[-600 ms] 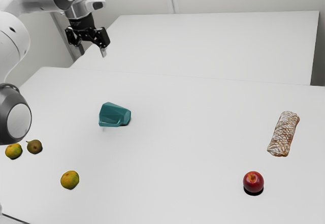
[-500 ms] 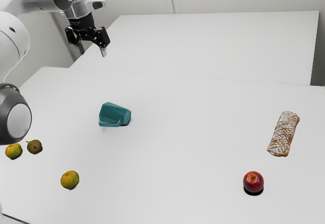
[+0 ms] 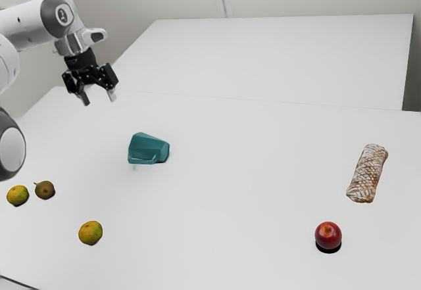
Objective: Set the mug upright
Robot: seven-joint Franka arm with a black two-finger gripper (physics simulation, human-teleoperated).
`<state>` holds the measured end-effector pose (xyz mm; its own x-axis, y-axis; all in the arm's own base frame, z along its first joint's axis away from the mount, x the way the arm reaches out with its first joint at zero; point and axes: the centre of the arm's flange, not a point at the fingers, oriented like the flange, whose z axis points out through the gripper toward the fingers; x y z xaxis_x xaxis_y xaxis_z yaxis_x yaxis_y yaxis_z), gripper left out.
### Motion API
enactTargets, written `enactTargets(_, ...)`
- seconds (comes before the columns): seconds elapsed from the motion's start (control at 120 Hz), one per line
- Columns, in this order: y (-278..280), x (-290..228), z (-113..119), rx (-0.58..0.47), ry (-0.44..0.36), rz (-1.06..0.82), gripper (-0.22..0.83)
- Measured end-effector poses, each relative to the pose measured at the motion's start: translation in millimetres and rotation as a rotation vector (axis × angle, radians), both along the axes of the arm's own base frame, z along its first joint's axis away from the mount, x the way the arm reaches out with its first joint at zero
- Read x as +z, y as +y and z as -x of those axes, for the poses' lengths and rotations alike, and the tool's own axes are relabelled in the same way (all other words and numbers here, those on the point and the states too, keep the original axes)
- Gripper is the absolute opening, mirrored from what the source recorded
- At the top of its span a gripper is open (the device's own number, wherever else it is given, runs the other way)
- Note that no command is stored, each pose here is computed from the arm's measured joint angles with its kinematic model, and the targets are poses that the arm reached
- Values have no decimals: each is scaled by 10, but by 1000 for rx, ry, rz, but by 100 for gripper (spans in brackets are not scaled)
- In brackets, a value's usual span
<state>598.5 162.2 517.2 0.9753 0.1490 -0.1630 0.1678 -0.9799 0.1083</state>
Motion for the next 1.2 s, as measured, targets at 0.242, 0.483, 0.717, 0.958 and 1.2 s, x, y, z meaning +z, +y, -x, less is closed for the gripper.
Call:
enactTargets(0.242,571,-534,151,43,-31,109,62)
enactTargets(0.483,976,-1169,66,61,-103,171,62)
enactTargets(0.717,1168,-1598,-36,80,-217,270,61)
enactTargets(0.958,1164,-1868,-12,100,-299,427,61)
enactTargets(1.2,1060,-1979,-9,91,-362,589,61)
